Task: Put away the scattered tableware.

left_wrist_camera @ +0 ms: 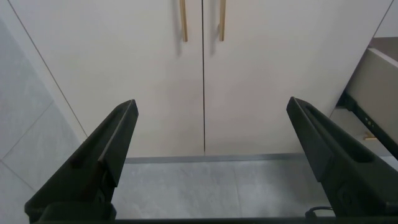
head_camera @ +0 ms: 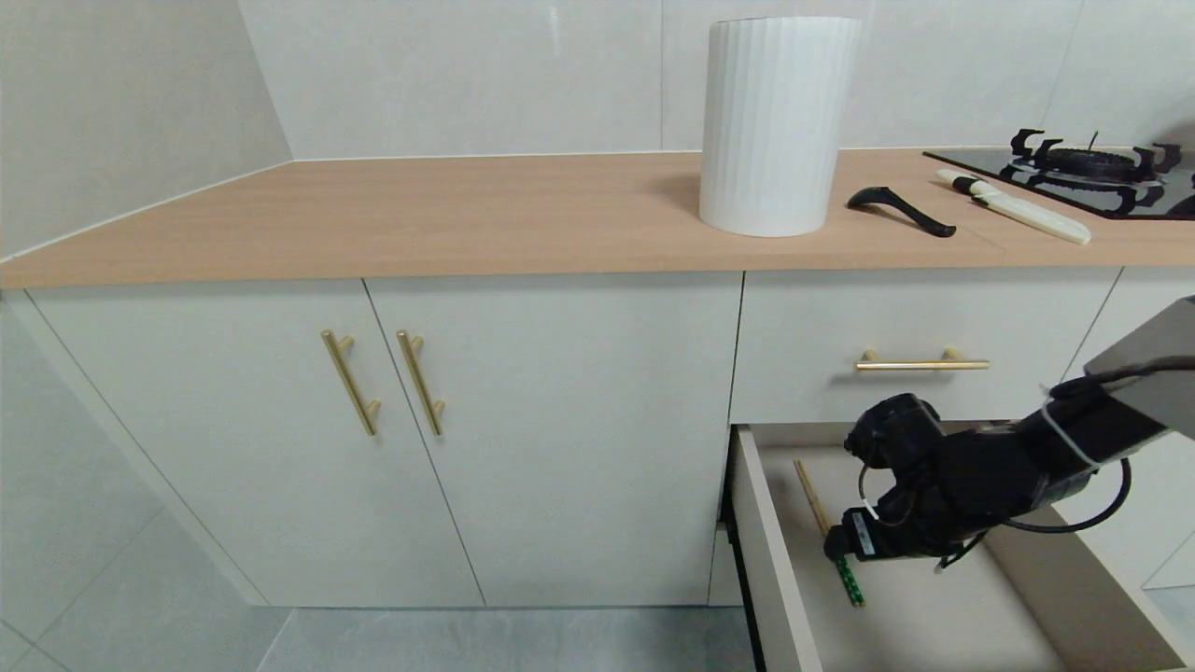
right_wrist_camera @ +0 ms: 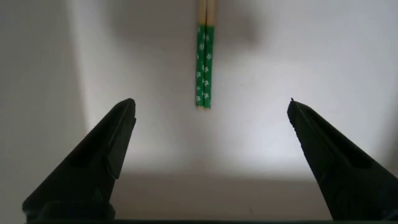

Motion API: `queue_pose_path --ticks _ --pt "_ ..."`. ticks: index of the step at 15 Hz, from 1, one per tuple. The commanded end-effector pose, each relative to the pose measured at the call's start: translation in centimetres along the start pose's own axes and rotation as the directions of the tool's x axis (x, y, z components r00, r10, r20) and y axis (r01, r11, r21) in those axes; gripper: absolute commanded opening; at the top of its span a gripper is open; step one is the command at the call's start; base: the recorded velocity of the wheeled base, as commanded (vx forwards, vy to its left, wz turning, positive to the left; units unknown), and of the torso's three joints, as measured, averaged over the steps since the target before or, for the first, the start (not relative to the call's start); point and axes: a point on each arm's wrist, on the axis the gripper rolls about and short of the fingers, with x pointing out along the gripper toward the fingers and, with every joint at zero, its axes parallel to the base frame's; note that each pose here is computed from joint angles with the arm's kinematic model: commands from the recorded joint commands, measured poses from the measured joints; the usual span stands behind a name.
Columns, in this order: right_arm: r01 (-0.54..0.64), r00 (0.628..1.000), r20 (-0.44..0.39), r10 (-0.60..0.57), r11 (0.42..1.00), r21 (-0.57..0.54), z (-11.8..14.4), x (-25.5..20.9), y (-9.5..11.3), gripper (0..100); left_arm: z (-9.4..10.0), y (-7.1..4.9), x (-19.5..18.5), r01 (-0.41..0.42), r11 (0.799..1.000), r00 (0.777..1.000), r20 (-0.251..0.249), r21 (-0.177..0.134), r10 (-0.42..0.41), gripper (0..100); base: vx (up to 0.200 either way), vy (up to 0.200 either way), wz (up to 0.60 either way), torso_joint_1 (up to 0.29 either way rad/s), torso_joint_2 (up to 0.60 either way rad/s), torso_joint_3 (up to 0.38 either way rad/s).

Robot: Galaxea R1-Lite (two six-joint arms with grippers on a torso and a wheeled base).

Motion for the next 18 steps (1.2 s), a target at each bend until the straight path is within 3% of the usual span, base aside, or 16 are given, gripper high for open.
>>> queue_pose_path --ticks 1,6,11,18 --pt "-0.036 0.986 0.163 0.037 0.999 -0.012 0.4 -6.7 -0.6 100 0.0 0.0 0.0 0.001 1.000 1.000 0.000 0.000 -0.001 100 0.000 0.000 0.00 0.000 0.00 0.000" --pt "-0.081 0.944 0.312 0.108 0.992 -0.099 -1.4 -15.6 -1.1 100 0.0 0.0 0.0 -0.001 1.000 1.000 0.000 0.000 0.001 100 0.000 0.000 0.00 0.000 0.00 0.000" --pt "-0.091 0.909 0.396 0.133 0.988 -0.122 -1.7 -18.7 -1.5 100 0.0 0.0 0.0 -0.001 1.000 1.000 0.000 0.000 0.001 100 0.000 0.000 0.00 0.032 -0.28 -0.302" --pt "-0.098 0.849 0.508 0.144 0.988 -0.115 3.2 -20.3 -2.0 100 0.0 0.0 0.0 -0.001 1.000 1.000 0.000 0.000 0.001 100 0.000 0.000 0.00 0.110 -0.49 -0.333"
